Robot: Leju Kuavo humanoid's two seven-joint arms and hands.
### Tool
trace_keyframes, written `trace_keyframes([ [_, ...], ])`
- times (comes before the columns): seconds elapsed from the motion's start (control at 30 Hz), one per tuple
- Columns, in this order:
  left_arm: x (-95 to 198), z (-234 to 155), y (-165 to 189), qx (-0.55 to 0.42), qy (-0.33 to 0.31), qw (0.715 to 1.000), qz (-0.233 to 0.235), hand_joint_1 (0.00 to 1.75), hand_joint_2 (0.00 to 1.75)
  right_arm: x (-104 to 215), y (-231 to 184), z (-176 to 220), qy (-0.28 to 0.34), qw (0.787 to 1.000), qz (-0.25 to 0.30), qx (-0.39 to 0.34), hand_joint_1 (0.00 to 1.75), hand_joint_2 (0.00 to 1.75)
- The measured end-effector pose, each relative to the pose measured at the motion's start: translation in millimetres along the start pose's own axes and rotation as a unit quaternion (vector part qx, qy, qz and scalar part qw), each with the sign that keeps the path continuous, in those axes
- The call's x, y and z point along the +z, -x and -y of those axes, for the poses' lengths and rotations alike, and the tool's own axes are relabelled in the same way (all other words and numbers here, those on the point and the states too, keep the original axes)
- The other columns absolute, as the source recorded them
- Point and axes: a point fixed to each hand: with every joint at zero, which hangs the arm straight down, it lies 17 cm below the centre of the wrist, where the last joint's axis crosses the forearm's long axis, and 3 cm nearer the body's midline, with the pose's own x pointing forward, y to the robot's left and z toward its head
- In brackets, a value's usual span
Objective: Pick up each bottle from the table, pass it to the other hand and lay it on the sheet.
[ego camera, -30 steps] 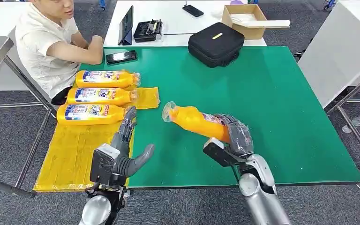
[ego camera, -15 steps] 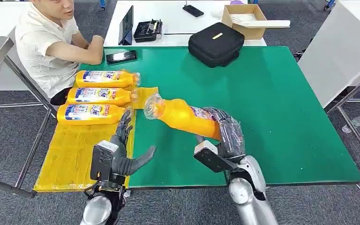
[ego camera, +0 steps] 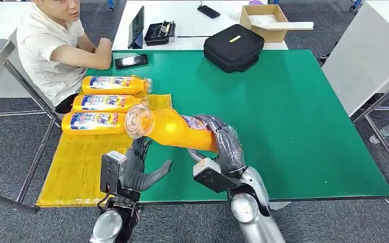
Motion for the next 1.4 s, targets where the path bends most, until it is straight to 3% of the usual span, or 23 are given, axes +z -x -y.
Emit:
trace_keyframes([
  [0.47,3,20,-19,0.131,0.048,0.99,0.025,0.0,1.75,-2,7,-19,-0.016,1.0,0.019,-0.001,1.75,1.75],
  [1.0,3,24,-22,0.137,0.055,0.988,0.031,0.0,1.75,-5,22,-32,-0.031,0.999,0.011,0.003,1.75,1.75],
  [1.4,-15,25,-34,0.097,0.045,0.993,0.058,0.0,1.75,-14,23,-40,-0.029,1.0,0.004,0.004,1.75,1.75],
])
